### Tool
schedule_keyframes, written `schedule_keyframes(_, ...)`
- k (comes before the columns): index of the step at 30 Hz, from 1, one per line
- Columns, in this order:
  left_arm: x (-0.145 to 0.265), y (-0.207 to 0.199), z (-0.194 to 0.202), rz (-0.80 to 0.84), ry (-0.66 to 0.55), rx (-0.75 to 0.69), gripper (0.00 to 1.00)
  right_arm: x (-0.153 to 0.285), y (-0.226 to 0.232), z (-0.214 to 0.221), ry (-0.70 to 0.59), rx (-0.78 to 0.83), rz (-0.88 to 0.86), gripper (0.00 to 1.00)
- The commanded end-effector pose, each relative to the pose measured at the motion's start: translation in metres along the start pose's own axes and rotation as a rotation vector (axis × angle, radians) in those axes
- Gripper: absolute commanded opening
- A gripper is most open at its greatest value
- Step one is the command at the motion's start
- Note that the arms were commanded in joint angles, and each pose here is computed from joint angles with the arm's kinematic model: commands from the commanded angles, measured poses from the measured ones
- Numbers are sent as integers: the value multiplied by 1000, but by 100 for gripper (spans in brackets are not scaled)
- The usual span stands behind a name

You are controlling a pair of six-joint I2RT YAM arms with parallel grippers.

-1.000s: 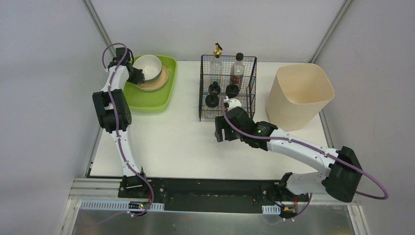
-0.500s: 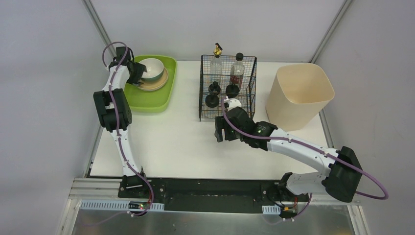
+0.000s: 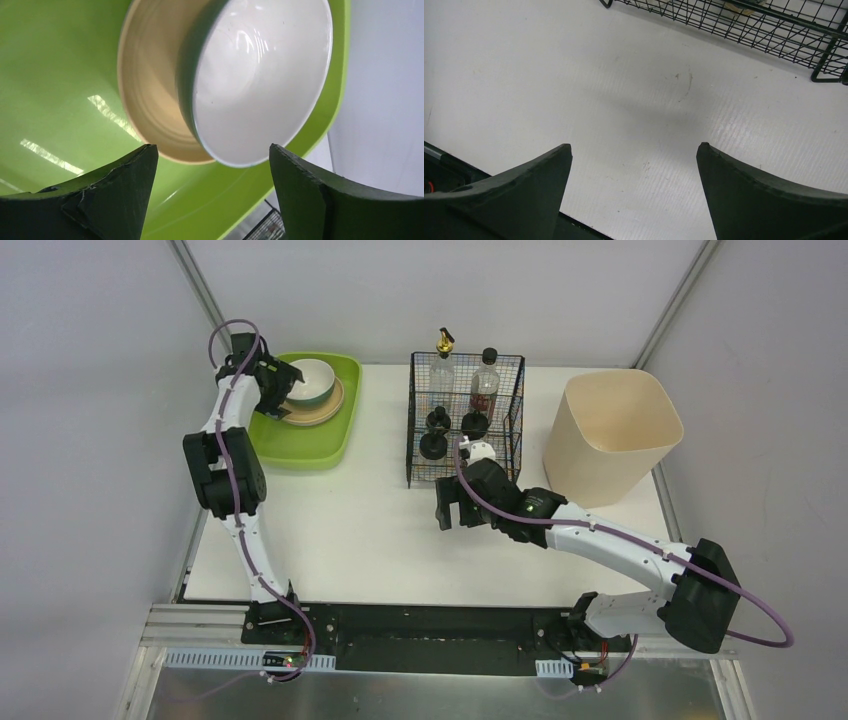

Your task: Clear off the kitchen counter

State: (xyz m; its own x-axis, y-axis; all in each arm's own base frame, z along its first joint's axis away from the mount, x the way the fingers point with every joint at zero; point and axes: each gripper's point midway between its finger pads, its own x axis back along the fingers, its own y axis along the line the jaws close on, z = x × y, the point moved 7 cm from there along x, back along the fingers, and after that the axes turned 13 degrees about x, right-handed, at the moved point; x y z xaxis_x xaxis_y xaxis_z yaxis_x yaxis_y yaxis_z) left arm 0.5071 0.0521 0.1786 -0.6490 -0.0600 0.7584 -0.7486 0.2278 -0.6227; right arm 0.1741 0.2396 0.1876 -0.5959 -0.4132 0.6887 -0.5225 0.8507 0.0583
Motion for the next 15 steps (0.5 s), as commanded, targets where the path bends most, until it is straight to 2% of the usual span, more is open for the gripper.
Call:
schedule_keyframes(1,50,-16,13,102,30,-89,84,9,0,-14,-55,-27,20,99)
schedule_keyframes(2,56,-16,16,109,34,-106,85,10,0,-14,-66,-29,18,99)
schedule_keyframes(3,62,-18,20,121,35,-132,93,11,-1,-15,-75,-29,15,99)
schedule_keyframes(5,73,-20,32,144,47,-198,99,13,-1,-16,-90,-30,13,99)
schedule_keyframes(15,139,-9,96,239,106,-422,99,21,-7,-20,-122,-47,49,99)
